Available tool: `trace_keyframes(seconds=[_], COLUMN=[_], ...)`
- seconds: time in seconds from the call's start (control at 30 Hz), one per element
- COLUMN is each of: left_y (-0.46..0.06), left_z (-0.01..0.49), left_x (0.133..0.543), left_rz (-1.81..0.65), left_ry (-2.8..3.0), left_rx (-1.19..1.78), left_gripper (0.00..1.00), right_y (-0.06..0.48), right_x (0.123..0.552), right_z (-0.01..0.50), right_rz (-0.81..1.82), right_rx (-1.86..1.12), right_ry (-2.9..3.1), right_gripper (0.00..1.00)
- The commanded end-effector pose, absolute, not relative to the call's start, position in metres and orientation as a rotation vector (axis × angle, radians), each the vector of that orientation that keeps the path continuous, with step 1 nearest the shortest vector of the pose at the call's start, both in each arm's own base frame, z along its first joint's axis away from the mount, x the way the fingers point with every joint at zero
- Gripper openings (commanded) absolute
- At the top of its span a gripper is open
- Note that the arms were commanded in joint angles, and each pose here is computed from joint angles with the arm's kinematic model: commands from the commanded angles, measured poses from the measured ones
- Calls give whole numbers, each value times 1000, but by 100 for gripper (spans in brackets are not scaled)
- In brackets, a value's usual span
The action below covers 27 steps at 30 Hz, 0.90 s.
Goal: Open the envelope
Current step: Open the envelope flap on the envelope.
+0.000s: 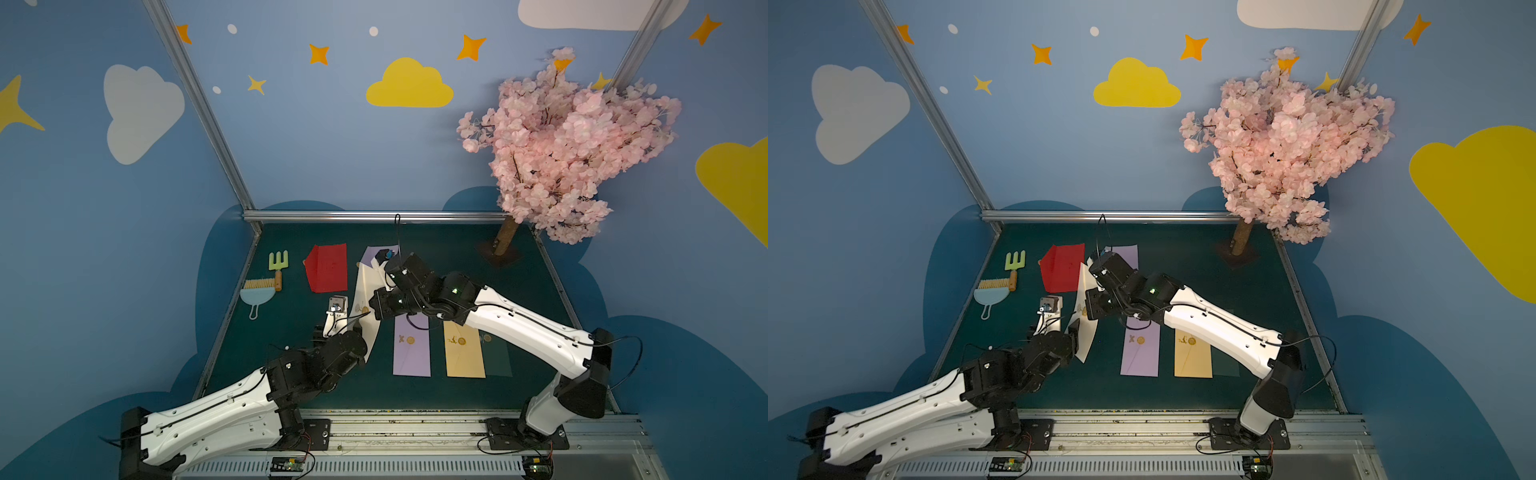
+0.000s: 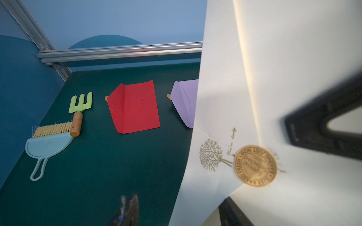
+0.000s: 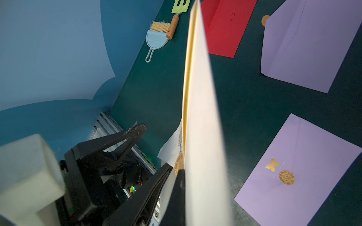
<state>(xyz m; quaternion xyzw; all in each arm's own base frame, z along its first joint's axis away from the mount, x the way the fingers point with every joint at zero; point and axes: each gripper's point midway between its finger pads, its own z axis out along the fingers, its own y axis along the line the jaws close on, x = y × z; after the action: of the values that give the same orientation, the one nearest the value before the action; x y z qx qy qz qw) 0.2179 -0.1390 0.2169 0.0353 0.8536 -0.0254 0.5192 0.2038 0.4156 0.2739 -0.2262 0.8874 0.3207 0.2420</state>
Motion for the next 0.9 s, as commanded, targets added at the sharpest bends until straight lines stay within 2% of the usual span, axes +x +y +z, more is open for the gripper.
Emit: trace_keyframes(seconds=[0.0,0.87], left_y=[-134,-133], left_z=[228,230], left_x=[220,221], left_rz=[-59,-61], left_ry=[2017,2014], left_rx=[48,48], left_gripper=[66,66], right_y=[414,416], right_x=[195,193], right_z=[261,256], right_rz=[842,842], right_rx=[-671,-679], right_ry=[2473,2489], right_gripper=[0,0])
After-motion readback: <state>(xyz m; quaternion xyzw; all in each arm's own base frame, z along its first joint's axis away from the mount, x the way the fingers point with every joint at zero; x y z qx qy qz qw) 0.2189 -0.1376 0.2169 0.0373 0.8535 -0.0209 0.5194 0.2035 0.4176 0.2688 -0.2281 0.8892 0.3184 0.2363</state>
